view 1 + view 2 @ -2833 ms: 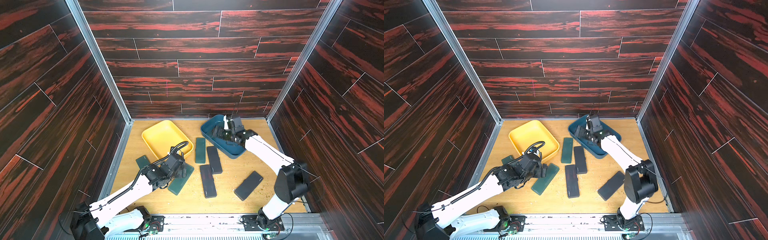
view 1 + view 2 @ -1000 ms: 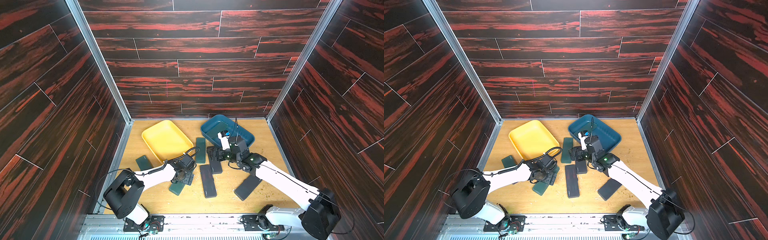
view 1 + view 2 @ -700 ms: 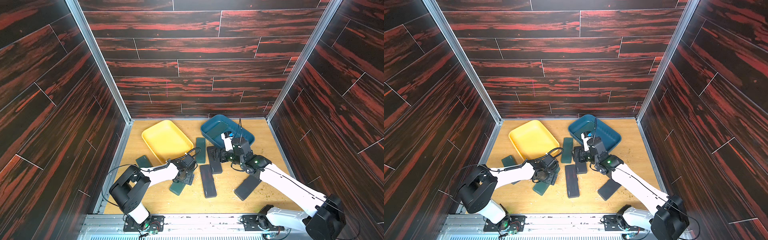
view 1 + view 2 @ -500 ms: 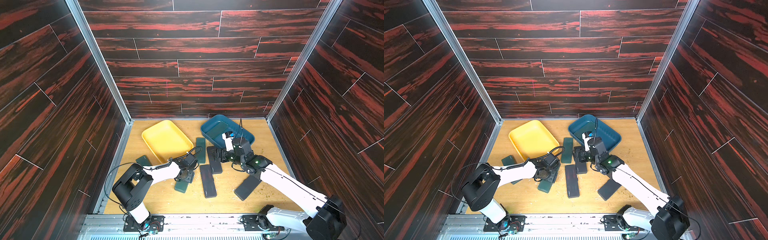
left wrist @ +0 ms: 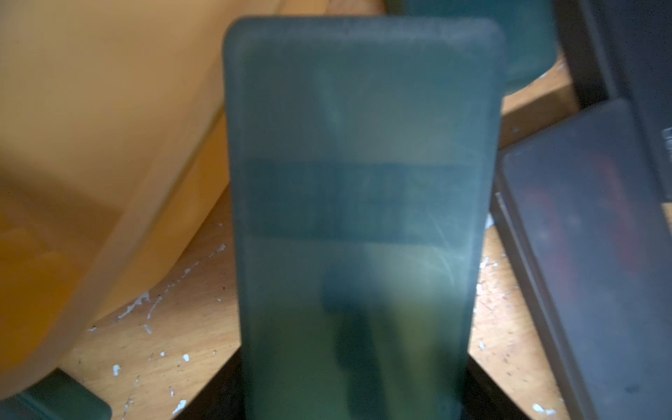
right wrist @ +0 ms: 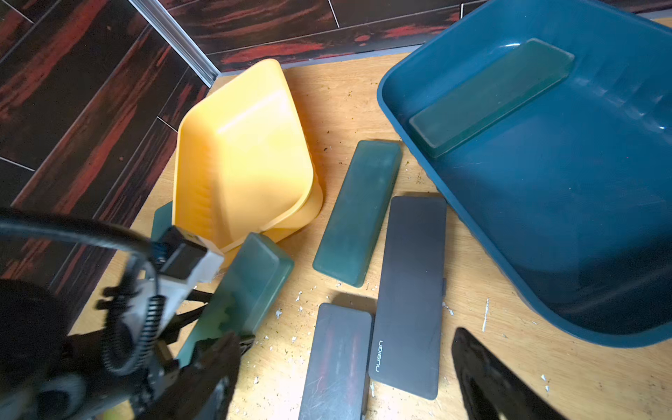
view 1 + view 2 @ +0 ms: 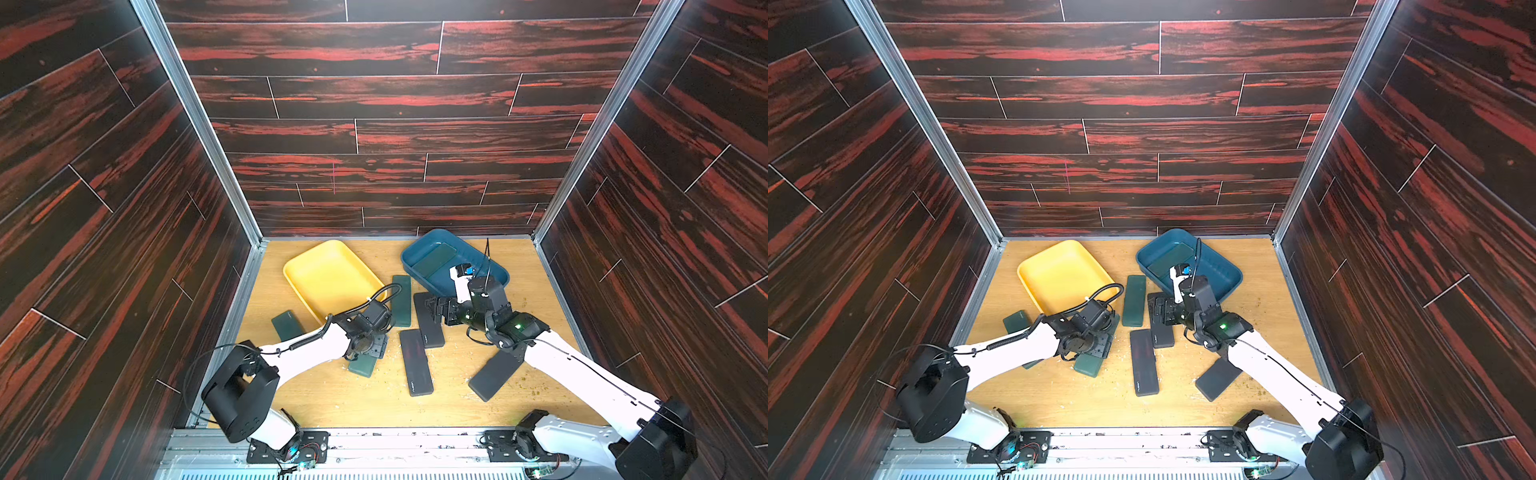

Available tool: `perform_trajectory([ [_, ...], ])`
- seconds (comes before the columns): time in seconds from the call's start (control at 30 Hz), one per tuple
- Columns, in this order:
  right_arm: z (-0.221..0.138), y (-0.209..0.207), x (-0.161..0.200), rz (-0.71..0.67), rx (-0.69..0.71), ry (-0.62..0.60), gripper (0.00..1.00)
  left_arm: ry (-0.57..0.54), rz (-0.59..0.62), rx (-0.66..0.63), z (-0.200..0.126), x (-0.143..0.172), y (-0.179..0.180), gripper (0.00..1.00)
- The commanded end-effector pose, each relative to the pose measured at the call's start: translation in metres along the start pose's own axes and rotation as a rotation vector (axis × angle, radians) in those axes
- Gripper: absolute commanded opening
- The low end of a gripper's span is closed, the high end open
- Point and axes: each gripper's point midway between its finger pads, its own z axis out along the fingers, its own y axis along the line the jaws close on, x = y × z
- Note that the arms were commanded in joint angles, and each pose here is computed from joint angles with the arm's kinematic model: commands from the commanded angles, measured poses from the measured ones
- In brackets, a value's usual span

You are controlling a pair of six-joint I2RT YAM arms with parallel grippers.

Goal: Place the pencil cases by color into the storage box
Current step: Pick up the pencil case from the center of the board.

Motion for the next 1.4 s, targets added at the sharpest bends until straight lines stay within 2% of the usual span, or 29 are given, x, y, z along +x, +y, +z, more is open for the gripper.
perform_trajectory([
  [0.0,-0.009,-0.002,-0.006,0.012,0.006,-0.025,0.91,-0.066,-0.005,0.039,-0.027,-0.02,-0.006,0.67],
  [0.2,-0.016,-0.002,-0.017,0.027,-0.017,-0.054,0.91,-0.166,-0.021,0.141,-0.066,-0.046,-0.021,0.67],
  [0.43,-0.025,-0.003,-0.034,0.073,-0.093,-0.114,0.91,-0.382,-0.073,0.321,-0.128,-0.108,-0.042,0.68],
  [0.8,-0.052,0.021,-0.081,0.058,-0.399,-0.295,0.91,-0.548,-0.064,0.62,-0.16,-0.17,-0.052,0.67],
  [0.93,-0.068,0.033,-0.097,0.023,-0.524,-0.35,0.92,-0.603,-0.04,0.734,-0.178,-0.182,-0.059,0.67],
  [1.1,-0.081,0.049,-0.113,-0.033,-0.67,-0.4,0.95,-0.634,-0.007,0.819,-0.191,-0.19,-0.069,0.67],
  [1.37,-0.082,0.065,-0.132,-0.111,-0.831,-0.428,0.98,-0.67,0.035,0.951,-0.213,-0.194,-0.084,0.67],
])
